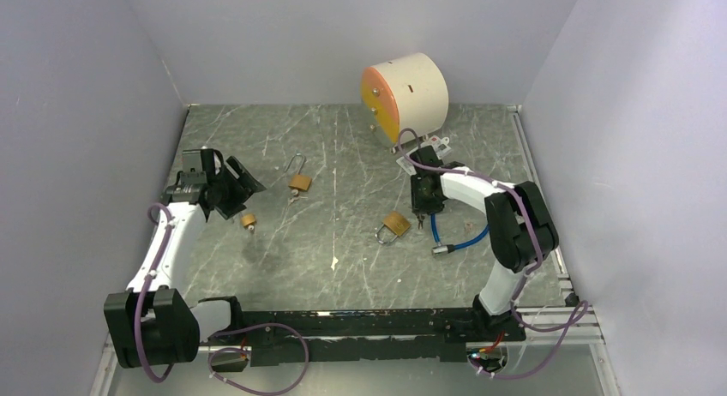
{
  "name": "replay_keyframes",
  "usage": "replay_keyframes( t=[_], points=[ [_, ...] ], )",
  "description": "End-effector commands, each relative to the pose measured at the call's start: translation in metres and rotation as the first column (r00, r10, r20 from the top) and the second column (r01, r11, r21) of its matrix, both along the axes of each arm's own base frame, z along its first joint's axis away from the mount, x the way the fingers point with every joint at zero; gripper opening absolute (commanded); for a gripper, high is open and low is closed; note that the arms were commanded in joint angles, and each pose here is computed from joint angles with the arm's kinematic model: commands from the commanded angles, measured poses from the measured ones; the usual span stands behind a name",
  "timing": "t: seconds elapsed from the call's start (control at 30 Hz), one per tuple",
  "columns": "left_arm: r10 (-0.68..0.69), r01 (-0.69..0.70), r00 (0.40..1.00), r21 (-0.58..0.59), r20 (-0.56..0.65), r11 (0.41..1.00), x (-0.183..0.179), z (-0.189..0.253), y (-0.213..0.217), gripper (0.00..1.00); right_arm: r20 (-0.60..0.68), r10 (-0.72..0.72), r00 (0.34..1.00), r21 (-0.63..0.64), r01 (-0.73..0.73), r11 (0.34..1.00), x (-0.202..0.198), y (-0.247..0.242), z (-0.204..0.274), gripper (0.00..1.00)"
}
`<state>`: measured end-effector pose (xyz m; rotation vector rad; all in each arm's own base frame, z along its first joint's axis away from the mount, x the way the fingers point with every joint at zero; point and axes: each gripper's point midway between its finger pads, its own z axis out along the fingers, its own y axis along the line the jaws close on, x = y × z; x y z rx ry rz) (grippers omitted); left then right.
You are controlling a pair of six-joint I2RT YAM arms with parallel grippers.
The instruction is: Unlock with the key
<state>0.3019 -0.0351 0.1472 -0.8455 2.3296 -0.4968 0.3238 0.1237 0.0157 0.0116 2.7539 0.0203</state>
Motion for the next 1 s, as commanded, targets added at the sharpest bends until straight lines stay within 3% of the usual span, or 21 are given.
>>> replay_keyframes(
  t=[0.0, 0.1, 0.33, 0.83, 0.97],
  points=[
    [-0.045, 0.047, 0.999, -0.048, 0.027, 0.998, 0.001, 0.002, -0.011, 0.76, 0.025, 0.059, 0.998, -0.033, -0.058, 0.998, 0.015, 0.003, -0.003, 0.38],
    [-0.056, 0.057, 0.998, -0.063, 0.024, 0.996, 0.002, 0.000, -0.014, 0.75, 0.009, 0.088, 0.996, -0.029, -0.088, 0.996, 0.016, 0.006, -0.008, 0.31],
    [-0.088, 0.093, 0.995, -0.129, 0.044, 0.987, -0.002, 0.002, -0.026, 0.74, 0.018, 0.112, 0.994, 0.013, -0.112, 0.994, 0.012, 0.013, -0.005, 0.00],
    [-0.123, 0.167, 0.984, -0.414, 0.133, 0.895, -0.019, 0.030, -0.073, 0.74, 0.299, 0.118, 0.947, 0.197, -0.182, 0.963, 0.005, 0.047, 0.079, 0.00],
    [-0.105, 0.146, 0.989, -0.531, 0.108, 0.835, -0.023, 0.041, -0.087, 0.75, 0.347, 0.165, 0.923, 0.295, -0.275, 0.915, -0.005, 0.069, 0.109, 0.00]
  ],
)
